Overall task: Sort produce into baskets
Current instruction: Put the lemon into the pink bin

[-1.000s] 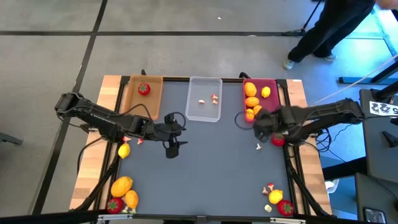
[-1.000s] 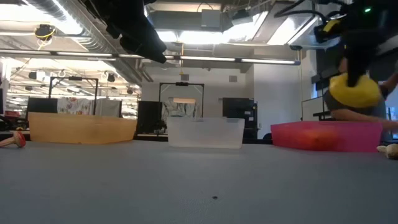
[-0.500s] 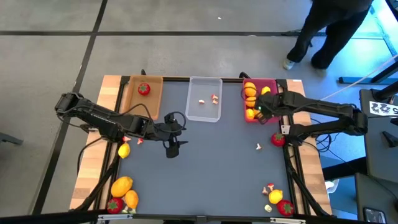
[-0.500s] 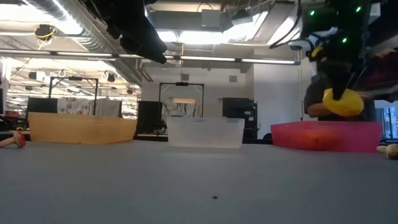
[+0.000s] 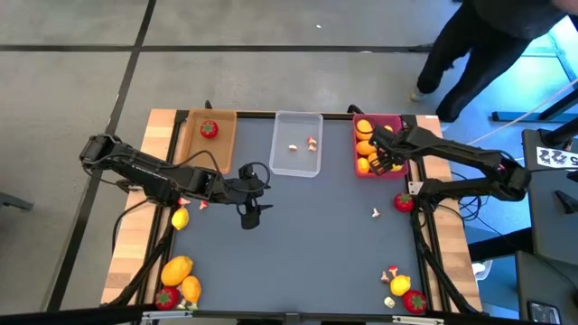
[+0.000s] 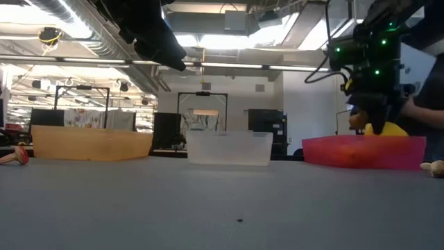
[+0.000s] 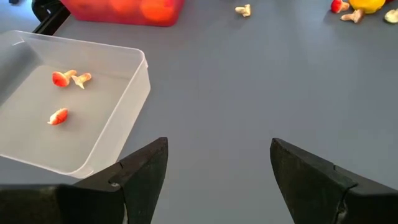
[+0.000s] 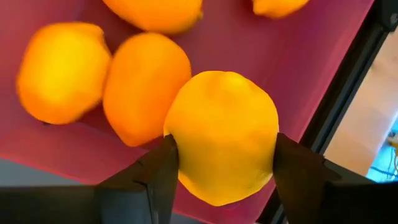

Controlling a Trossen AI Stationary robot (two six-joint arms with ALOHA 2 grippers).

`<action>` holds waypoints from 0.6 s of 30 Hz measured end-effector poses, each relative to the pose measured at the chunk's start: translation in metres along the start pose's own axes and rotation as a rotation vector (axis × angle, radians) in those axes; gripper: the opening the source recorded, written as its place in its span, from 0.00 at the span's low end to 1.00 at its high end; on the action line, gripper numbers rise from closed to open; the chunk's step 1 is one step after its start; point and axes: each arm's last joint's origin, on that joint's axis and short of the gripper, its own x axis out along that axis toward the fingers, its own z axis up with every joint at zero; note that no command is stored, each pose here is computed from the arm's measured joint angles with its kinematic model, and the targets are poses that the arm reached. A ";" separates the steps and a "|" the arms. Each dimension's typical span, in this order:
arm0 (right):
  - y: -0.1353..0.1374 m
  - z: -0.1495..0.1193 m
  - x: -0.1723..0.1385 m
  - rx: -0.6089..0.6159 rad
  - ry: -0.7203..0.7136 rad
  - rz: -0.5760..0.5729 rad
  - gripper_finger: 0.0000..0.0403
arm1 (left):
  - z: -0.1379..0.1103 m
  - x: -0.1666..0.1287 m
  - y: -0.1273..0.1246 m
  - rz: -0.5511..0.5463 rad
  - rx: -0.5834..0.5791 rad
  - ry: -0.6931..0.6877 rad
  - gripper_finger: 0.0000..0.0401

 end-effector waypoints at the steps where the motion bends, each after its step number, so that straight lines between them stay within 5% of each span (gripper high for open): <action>1: 0.000 -0.001 0.002 -0.003 0.011 0.000 0.55 | 0.000 0.000 0.000 0.000 0.000 0.000 0.69; 18: 0.001 0.003 0.001 -0.056 -0.036 -0.037 0.75 | 0.002 0.000 0.000 -0.001 0.038 -0.016 0.69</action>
